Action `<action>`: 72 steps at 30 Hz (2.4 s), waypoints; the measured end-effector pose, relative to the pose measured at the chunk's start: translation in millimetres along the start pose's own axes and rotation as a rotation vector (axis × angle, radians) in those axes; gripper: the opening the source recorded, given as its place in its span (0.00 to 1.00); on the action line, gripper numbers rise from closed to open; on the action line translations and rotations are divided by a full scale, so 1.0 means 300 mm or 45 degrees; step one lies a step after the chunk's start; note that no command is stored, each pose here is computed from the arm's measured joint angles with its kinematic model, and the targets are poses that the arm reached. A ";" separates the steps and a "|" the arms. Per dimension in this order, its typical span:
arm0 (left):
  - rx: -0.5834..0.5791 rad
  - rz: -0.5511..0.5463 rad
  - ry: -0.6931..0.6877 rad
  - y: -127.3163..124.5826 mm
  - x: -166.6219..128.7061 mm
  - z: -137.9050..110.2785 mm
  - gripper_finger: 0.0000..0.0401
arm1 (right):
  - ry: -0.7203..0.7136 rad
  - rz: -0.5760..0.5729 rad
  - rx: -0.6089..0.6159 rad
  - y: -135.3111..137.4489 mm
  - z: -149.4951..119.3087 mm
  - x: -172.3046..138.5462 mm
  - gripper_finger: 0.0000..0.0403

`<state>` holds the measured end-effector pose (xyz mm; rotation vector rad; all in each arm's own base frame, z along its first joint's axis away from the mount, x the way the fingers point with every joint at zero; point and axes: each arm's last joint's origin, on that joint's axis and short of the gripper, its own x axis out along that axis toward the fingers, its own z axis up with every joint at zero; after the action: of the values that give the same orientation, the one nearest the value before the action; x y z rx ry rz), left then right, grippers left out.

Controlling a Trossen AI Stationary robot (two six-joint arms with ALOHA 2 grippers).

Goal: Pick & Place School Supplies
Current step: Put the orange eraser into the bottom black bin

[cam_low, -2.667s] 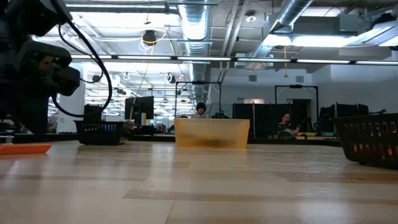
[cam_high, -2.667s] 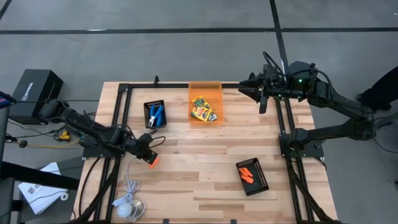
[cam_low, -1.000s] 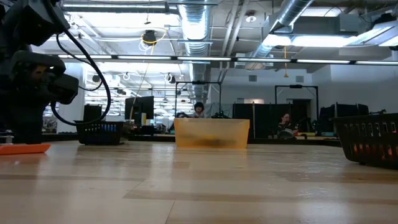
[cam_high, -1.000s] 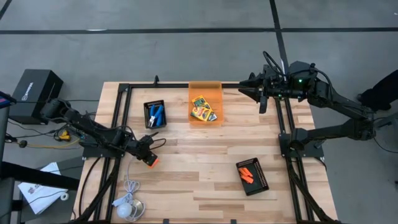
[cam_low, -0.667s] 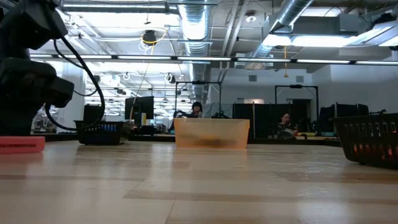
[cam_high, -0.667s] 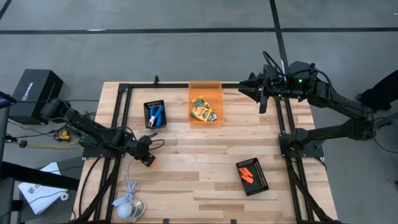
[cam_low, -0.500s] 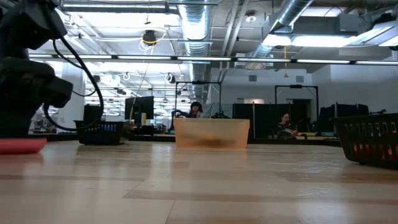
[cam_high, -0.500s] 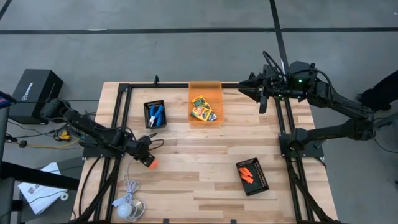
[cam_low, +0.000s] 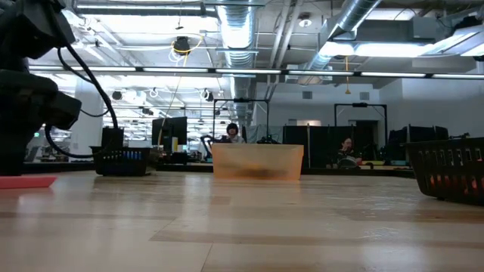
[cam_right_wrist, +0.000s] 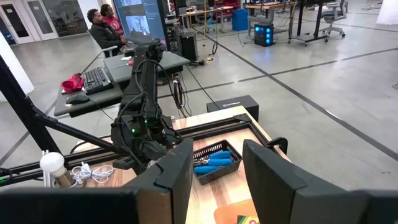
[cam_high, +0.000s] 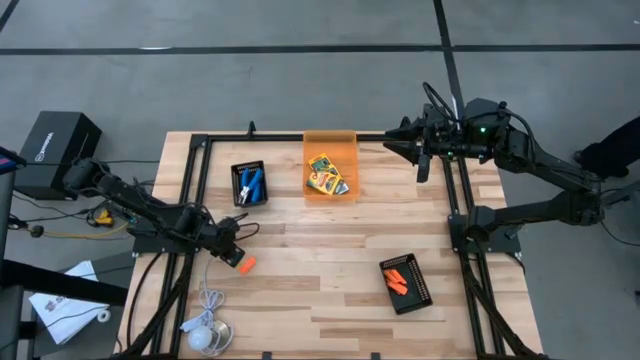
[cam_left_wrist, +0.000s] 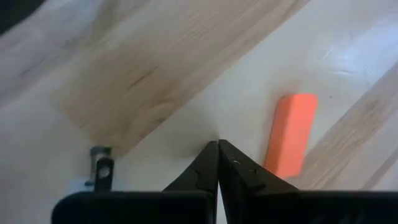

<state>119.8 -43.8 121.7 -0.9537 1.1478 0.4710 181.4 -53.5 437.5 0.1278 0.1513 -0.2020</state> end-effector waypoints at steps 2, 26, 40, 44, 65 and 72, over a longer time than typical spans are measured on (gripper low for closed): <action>-0.006 -0.053 0.006 -0.016 -0.019 0.003 0.00 | 0.000 0.000 0.000 0.000 0.000 0.000 0.33; 0.015 -0.058 0.273 -0.184 0.052 0.032 0.56 | -0.037 -0.001 -0.020 0.000 0.009 0.000 0.33; -0.061 0.085 0.317 -0.202 0.125 0.096 0.52 | -0.029 -0.001 -0.028 0.000 0.007 0.000 0.32; -0.164 0.124 0.314 -0.187 0.125 0.110 0.52 | -0.029 -0.001 -0.037 0.000 0.007 0.000 0.32; -0.516 0.209 0.325 -0.161 0.136 0.131 0.48 | -0.006 0.033 -0.076 0.001 0.001 0.008 0.32; -0.547 0.215 0.327 -0.161 0.138 0.130 0.48 | 0.042 0.037 -0.132 0.000 -0.011 0.008 0.32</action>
<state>192.8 -43.4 106.4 -1.3217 1.3965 0.7689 183.2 -53.3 433.9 0.0299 0.1925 -0.1631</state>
